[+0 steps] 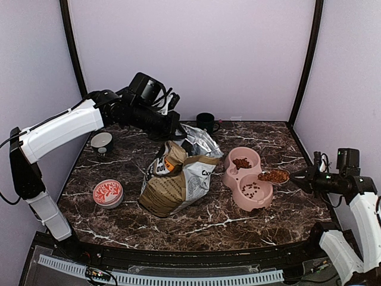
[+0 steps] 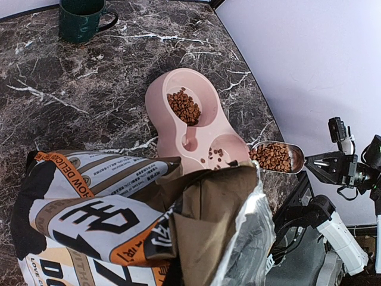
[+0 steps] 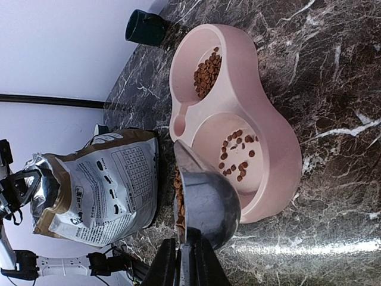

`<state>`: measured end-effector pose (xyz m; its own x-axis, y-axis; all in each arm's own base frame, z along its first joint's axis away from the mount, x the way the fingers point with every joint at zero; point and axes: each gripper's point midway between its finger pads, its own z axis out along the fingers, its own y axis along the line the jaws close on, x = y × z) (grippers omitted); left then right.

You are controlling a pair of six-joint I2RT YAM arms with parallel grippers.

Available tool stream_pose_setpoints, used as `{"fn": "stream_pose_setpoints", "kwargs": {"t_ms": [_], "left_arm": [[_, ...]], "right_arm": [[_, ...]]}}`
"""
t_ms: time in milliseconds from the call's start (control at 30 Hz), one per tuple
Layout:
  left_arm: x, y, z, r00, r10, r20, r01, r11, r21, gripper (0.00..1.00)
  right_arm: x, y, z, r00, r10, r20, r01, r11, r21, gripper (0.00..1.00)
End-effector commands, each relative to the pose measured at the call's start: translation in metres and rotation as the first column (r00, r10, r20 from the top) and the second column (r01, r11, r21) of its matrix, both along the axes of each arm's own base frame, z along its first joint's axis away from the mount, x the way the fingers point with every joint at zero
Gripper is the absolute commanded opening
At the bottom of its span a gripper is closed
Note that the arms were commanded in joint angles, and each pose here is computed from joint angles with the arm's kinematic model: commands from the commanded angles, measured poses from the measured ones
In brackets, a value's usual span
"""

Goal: Serve the pet food
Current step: Place the pet food in the pet food bowl.

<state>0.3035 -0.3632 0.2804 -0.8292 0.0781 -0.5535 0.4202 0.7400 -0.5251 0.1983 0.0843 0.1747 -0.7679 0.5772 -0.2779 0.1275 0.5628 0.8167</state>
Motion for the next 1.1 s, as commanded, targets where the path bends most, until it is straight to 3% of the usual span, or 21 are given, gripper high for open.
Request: {"fn": "stream_pose_setpoints", "kwargs": {"t_ms": [0, 1067], "left_arm": [[0.002, 0.009, 0.007, 0.999, 0.012, 0.032, -0.012, 1.000, 0.003, 0.00], [0.004, 0.010, 0.002, 0.999, 0.019, 0.031, -0.019, 1.000, 0.016, 0.00]], "right_arm": [[0.005, -0.001, 0.017, 0.998, 0.013, 0.066, -0.010, 0.999, -0.040, 0.00], [0.003, -0.006, -0.002, 0.999, 0.026, -0.029, -0.029, 0.994, -0.108, 0.00]]}}
